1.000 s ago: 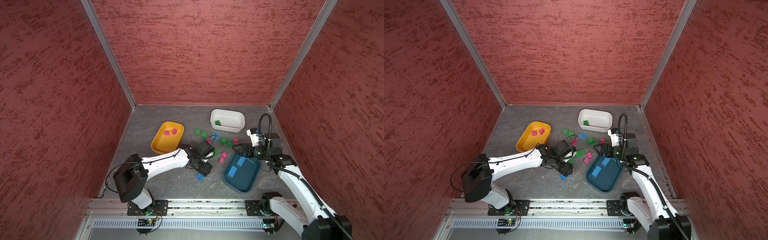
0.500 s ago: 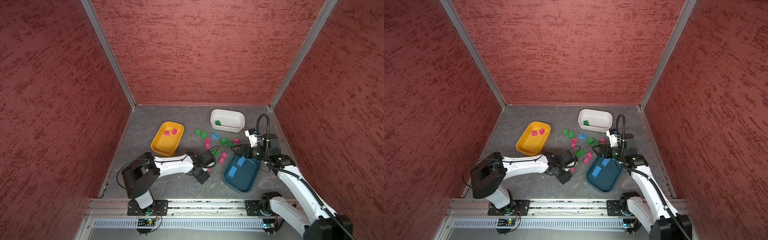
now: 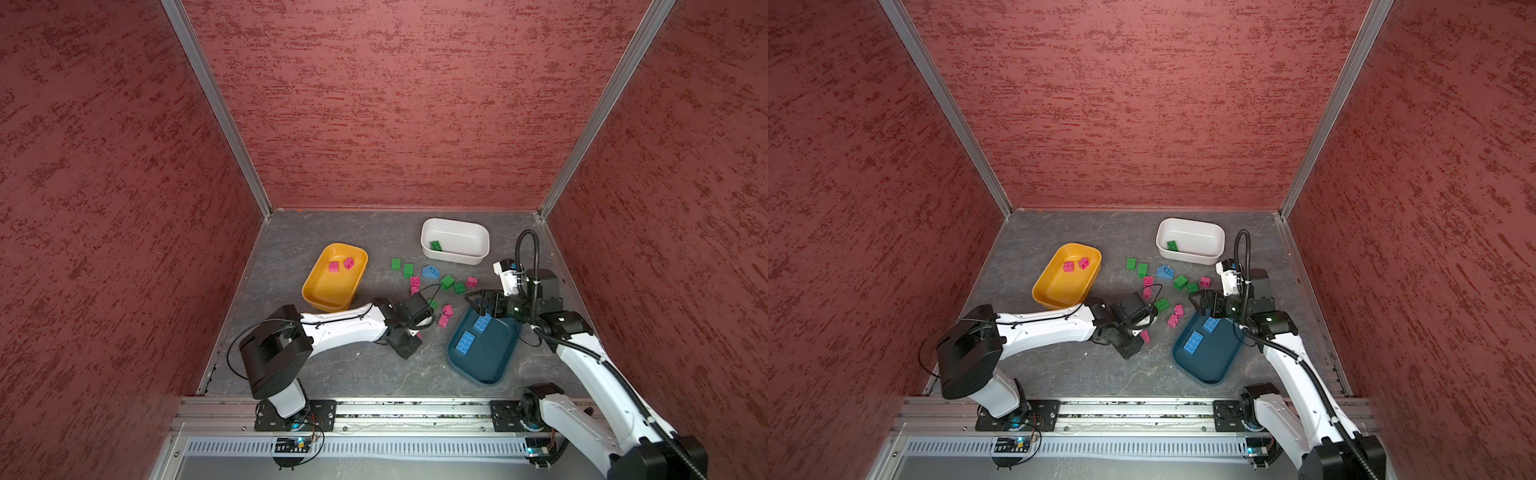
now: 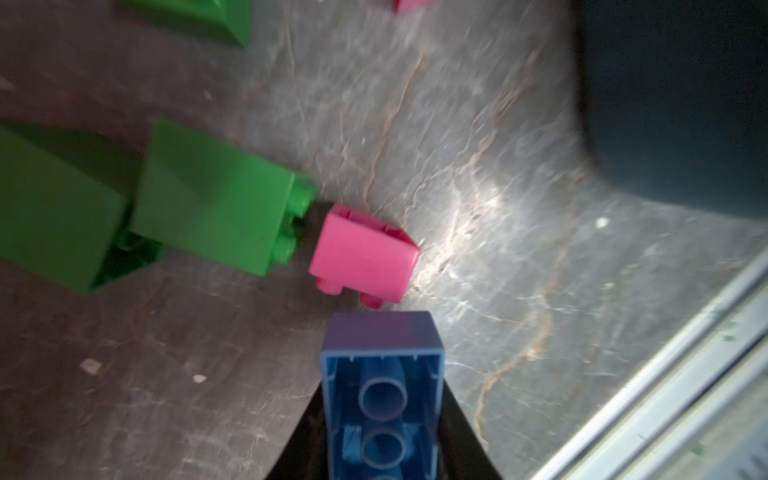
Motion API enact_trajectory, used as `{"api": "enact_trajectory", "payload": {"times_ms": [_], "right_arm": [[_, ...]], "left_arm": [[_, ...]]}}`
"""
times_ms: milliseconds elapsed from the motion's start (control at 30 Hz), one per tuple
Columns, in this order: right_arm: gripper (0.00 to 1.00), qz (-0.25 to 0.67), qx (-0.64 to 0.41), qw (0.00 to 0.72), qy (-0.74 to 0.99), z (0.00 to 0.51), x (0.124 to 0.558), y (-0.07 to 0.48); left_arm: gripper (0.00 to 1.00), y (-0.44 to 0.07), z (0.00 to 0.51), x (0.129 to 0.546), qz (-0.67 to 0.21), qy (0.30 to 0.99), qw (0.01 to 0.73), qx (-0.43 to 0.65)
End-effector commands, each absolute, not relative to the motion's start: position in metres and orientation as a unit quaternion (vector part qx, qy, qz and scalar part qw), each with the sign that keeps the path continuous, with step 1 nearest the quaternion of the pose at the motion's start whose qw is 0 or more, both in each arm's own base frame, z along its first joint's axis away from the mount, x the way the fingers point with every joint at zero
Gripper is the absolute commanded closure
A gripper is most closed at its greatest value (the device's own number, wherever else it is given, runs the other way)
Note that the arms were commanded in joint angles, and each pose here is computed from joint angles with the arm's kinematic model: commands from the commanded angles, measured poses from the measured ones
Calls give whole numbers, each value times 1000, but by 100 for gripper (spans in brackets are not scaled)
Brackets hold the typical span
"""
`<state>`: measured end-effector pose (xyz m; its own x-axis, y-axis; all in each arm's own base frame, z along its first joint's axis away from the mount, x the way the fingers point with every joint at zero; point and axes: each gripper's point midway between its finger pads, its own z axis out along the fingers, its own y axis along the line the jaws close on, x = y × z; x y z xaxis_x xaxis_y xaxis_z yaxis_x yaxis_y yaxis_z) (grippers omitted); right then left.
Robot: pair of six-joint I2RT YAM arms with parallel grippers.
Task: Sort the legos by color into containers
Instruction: 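Carry the dark blue brick to the teal tray and release it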
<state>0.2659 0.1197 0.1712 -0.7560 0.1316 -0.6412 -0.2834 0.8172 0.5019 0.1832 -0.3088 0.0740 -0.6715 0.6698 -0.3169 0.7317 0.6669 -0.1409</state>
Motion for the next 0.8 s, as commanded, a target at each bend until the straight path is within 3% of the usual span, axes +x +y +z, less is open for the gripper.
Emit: {"api": "enact_trajectory", "payload": {"times_ms": [0,300,767], "right_arm": [[1,268,-32,373,888,186,275,106],[1,216,28,390,895,193,284,66],[1,222,54,397,889,192,290,52]], "left_arm": [[71,-338,124,196,-212,898,150,356],[70,-425,165,215,-353,868,151,315],[64,-485,115,184,-373,876,100,289]]}}
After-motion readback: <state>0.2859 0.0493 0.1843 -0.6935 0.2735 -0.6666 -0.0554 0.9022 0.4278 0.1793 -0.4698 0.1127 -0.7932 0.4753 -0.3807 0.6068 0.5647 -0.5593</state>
